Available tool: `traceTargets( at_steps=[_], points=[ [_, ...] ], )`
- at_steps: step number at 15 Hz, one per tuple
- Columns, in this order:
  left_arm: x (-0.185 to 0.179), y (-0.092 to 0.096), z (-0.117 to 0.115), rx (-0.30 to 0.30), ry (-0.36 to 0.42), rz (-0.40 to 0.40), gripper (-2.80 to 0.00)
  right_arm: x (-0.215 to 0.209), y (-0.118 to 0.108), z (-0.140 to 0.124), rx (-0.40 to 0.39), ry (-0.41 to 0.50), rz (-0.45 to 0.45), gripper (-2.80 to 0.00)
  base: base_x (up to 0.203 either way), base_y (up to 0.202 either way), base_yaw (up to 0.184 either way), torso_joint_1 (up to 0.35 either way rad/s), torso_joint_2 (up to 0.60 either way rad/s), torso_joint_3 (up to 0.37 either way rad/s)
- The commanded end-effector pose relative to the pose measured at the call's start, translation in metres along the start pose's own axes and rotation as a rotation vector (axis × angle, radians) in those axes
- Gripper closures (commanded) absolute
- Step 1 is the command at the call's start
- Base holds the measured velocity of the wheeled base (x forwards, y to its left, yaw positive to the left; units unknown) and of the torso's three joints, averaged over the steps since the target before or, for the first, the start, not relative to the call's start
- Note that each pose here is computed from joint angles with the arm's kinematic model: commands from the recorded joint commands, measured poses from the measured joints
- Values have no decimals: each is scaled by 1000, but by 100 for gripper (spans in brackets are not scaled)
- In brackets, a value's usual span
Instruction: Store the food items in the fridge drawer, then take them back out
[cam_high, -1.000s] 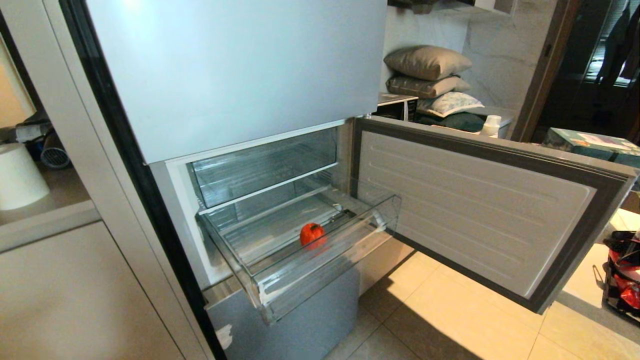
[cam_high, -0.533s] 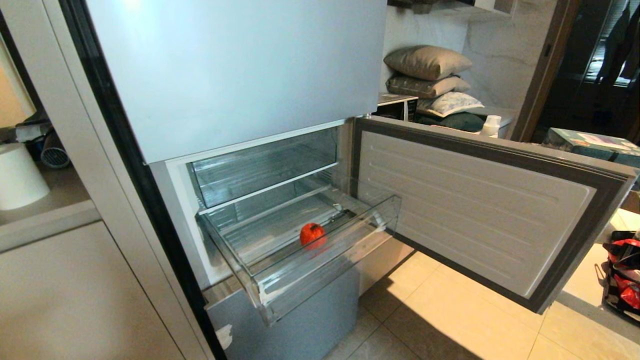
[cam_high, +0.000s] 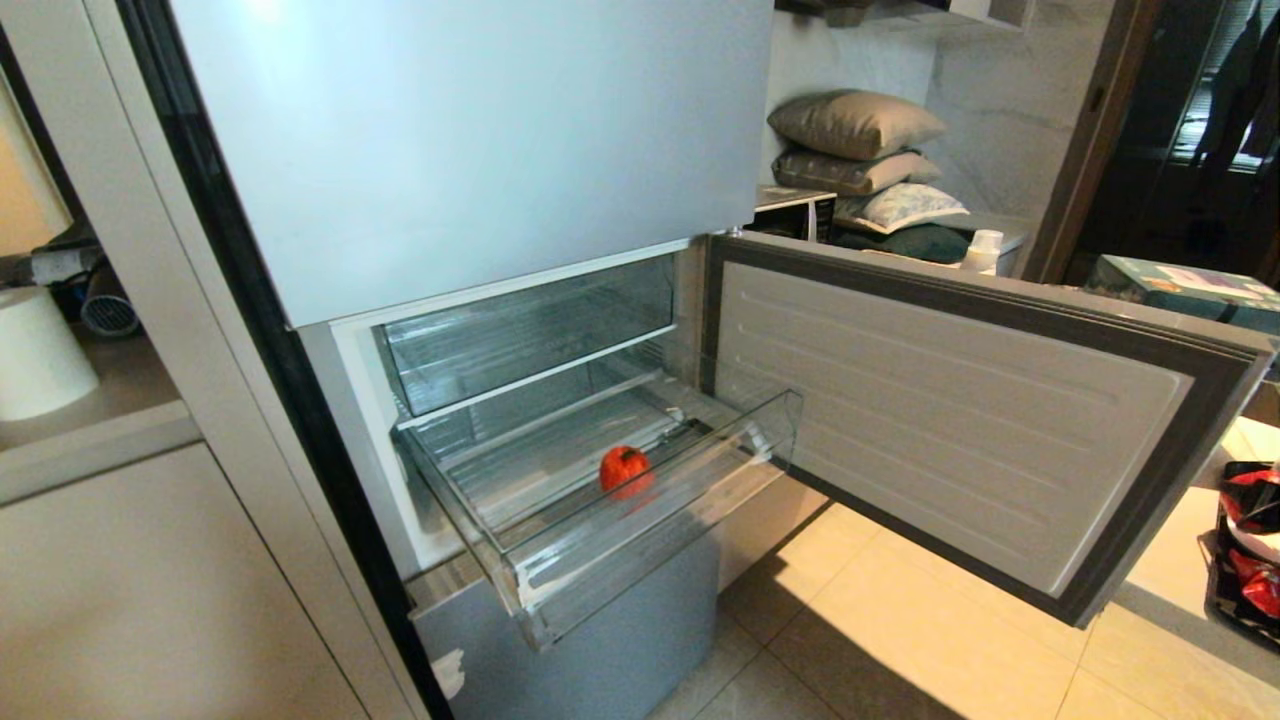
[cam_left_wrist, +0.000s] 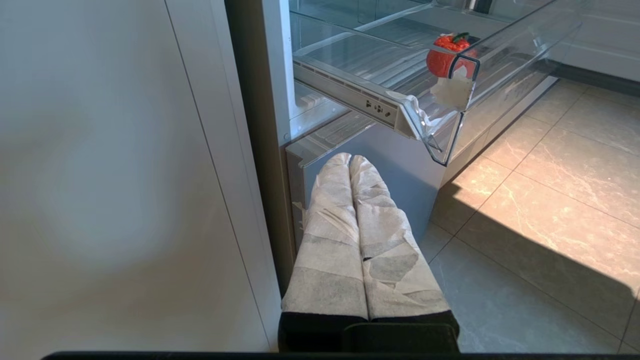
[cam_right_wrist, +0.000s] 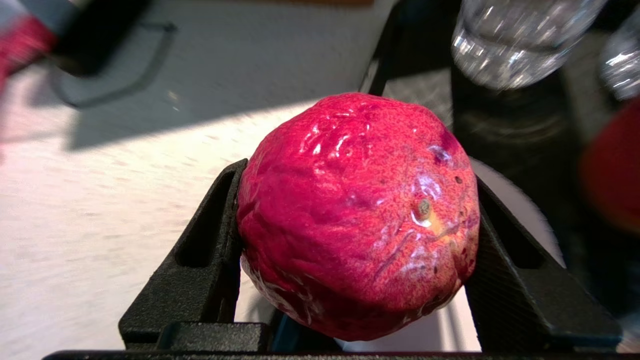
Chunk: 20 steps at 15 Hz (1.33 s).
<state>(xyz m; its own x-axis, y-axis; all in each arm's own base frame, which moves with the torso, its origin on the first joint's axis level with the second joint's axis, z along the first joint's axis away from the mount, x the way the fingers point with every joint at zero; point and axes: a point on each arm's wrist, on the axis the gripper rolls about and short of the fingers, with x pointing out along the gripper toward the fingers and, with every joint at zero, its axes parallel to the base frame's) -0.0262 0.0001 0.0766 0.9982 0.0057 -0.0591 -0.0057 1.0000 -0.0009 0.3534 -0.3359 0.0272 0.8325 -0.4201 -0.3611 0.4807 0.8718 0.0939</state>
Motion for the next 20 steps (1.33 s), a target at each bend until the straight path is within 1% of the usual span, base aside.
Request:
traceTargets(
  at_steps=[1, 3, 4, 6, 7, 10, 12, 13, 14, 16, 17, 18, 19, 20],
  points=[
    [0, 0, 0, 0, 2, 0, 0, -58, 15, 53, -18, -80, -5, 0, 0, 0, 0, 0, 0, 0],
    [0, 0, 0, 0, 1, 0, 0, -121, 32, 70, -19, -93, -27, 0, 0, 0, 0, 0, 0, 0],
    [0, 0, 0, 0, 1, 0, 0, -149, 39, 71, -20, -93, -41, 0, 0, 0, 0, 0, 0, 0],
    [0, 0, 0, 0, 1, 0, 0, -218, 55, 76, -34, -140, -74, 0, 0, 0, 0, 0, 0, 0],
    [0, 0, 0, 0, 1, 0, 0, -248, 64, 74, -40, -164, -90, 0, 0, 0, 0, 0, 0, 0],
    [0, 0, 0, 0, 0, 0, 0, -332, 88, 42, -55, -226, -135, 0, 0, 0, 0, 0, 0, 0],
    [0, 0, 0, 0, 1, 0, 0, -374, 105, 11, -76, -270, -127, 0, 0, 0, 0, 0, 0, 0],
    [0, 0, 0, 0, 1, 0, 0, -389, 113, -4, -90, -289, -98, 0, 0, 0, 0, 0, 0, 0],
    [0, 0, 0, 0, 1, 0, 0, -398, 123, -17, -109, -303, -32, 0, 0, 0, 0, 0, 0, 0],
    [0, 0, 0, 0, 1, 0, 0, -418, 143, -41, -162, -325, 200, 0, 0, 0, 0, 0, 0, 0],
    [0, 0, 0, 0, 2, 0, 0, -432, 146, -54, -179, -352, 288, 0, 0, 0, 0, 0, 0, 0],
    [0, 0, 0, 0, 1, 0, 0, -444, 145, -67, -188, -363, 340, 0, 0, 0, 0, 0, 0, 0],
    [0, 0, 0, 0, 1, 0, 0, -453, 141, -81, -194, -365, 373, 0, 0, 0, 0, 0, 0, 0],
    [0, 0, 0, 0, -1, 0, 0, -459, 137, -94, -200, -348, 393, 0, 0, 0, 0, 0, 0, 0]
  ],
)
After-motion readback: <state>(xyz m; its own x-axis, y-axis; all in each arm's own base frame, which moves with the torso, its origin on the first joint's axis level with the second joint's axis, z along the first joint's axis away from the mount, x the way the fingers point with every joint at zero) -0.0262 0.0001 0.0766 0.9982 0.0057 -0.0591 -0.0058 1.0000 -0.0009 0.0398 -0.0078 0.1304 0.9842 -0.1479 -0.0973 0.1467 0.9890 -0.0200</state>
